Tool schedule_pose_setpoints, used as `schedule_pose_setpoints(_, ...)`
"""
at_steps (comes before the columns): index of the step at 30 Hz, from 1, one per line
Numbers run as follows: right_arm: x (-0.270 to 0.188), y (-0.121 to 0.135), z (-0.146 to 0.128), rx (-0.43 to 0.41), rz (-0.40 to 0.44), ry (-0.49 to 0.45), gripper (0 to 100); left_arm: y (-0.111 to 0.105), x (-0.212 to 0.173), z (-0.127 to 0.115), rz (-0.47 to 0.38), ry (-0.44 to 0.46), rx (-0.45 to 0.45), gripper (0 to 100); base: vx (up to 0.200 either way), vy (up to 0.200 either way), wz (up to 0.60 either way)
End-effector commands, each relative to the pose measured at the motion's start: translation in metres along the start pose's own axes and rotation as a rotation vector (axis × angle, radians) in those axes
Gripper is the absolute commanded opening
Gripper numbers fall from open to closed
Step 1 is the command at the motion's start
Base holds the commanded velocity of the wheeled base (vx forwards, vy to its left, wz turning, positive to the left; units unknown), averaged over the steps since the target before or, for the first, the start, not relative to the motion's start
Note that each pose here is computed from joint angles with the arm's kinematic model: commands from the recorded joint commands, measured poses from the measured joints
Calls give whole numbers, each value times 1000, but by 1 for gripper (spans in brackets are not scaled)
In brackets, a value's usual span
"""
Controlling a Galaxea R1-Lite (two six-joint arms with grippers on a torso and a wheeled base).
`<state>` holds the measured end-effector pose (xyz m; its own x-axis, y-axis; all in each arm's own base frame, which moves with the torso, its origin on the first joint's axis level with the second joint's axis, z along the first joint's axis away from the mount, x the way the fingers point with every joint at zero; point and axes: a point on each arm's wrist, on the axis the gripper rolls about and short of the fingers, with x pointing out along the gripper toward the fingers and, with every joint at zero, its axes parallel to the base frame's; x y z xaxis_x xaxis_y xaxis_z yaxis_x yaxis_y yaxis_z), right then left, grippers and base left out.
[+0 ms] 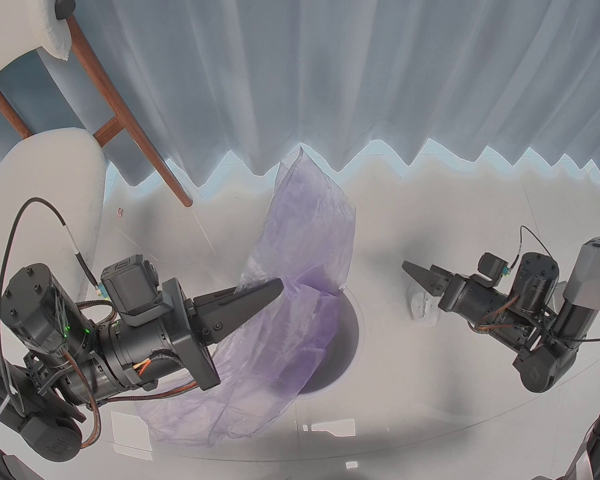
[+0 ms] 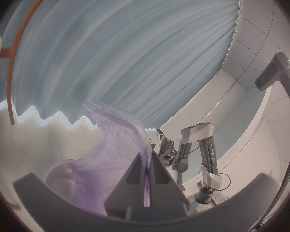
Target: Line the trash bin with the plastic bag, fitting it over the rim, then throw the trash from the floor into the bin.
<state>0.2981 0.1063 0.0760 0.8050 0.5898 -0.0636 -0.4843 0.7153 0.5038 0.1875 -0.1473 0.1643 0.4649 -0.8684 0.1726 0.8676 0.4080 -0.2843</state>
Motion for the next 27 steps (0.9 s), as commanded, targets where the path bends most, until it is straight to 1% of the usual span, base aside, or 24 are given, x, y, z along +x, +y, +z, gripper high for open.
schedule_pose_setpoints(1,47,-11,-2,4,-18,-91,100,0,0,1,-2,-3,3,0,0,0,0)
schedule_pose_setpoints(5,76,-21,1,-6,-65,-187,100,0,0,0,-1,-2,3,0,0,0,0)
schedule_pose_setpoints(7,88,-24,3,-3,-91,-206,100,-2,0,0,-8,0,2,0,0,0,0)
schedule_pose_setpoints(8,94,-24,5,1,-99,-211,0,-2,1,0,-10,-1,2,0,0,0,0)
schedule_pose_setpoints(10,98,-23,8,11,-107,-217,0,-2,1,0,-10,-1,2,0,0,0,0)
schedule_pose_setpoints(11,102,-23,11,29,-118,-220,0,-2,1,0,-11,-2,3,0,0,0,0)
schedule_pose_setpoints(14,115,-3,8,125,-77,-202,0,-2,1,1,-12,-4,4,0,0,0,0)
schedule_pose_setpoints(16,118,12,1,174,-40,-183,0,-3,1,1,-12,-6,5,0,0,0,0)
schedule_pose_setpoints(17,119,19,-2,185,-24,-173,0,-3,1,1,-12,-6,5,0,0,0,0)
schedule_pose_setpoints(18,120,27,-7,191,-8,-158,0,-2,1,1,-12,-4,4,0,0,0,0)
schedule_pose_setpoints(19,120,27,-7,191,-8,-158,0,-2,1,1,-12,-4,4,0,0,0,0)
schedule_pose_setpoints(21,121,50,-25,194,38,-108,0,-2,1,1,-10,-4,4,0,0,0,0)
schedule_pose_setpoints(27,107,85,-66,195,85,38,0,-2,1,1,-11,-6,5,0,0,0,0)
